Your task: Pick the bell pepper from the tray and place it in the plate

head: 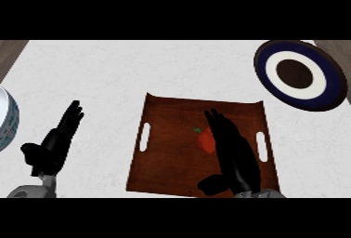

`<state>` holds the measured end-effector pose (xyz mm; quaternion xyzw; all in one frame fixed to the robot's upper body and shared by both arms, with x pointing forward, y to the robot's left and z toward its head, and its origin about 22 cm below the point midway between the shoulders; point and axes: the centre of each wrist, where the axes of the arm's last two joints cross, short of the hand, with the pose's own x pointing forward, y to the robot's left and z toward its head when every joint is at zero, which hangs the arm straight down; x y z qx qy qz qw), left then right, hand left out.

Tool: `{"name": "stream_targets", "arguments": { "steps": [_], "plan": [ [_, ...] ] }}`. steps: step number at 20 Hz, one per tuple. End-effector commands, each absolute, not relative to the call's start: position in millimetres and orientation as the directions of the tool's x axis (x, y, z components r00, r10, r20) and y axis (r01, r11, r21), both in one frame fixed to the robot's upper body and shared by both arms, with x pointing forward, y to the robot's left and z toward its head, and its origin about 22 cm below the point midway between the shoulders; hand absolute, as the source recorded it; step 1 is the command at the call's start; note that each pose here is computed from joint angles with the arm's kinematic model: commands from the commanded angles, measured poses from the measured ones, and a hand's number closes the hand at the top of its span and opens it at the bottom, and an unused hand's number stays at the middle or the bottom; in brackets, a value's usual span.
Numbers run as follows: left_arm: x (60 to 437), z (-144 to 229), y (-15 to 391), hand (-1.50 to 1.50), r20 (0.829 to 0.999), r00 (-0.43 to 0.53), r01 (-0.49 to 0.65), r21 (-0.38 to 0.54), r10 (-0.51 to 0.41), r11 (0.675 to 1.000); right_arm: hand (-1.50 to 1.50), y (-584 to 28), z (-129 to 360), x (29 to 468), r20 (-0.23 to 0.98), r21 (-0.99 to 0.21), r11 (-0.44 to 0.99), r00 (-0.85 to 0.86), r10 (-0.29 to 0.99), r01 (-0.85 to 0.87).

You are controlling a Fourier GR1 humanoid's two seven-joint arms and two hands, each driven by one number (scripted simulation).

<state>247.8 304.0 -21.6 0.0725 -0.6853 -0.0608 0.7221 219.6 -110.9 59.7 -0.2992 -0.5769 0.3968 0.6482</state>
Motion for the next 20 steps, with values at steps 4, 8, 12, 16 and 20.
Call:
{"name": "stream_targets", "arguments": {
  "steps": [4,8,12,16,20],
  "plan": [
    [250,-22,297,0.0,0.98,0.048,0.009,0.193,-0.193,0.981,-1.5,-108,74,235,0.433,-0.862,0.446,0.11,0.895,-0.24],
    [256,-24,293,0.0,0.981,0.035,-0.004,0.192,-0.192,0.981,-1.5,-102,64,232,0.31,-0.895,0.335,0.13,0.942,-0.295],
    [261,-7,296,0.0,0.979,0.066,-0.01,0.195,-0.194,0.981,-1.5,-107,55,228,0.329,-0.878,0.357,0.139,0.934,-0.319],
    [246,-9,291,0.0,0.981,0.05,0.008,0.189,-0.189,0.982,-1.5,-88,37,243,0.327,-0.88,0.359,0.15,0.933,-0.312],
    [237,-23,303,0.0,0.98,0.043,0.002,0.193,-0.193,0.981,-1.5,-100,8,261,0.254,-0.9,0.292,0.153,0.955,-0.325]
  ]
}}
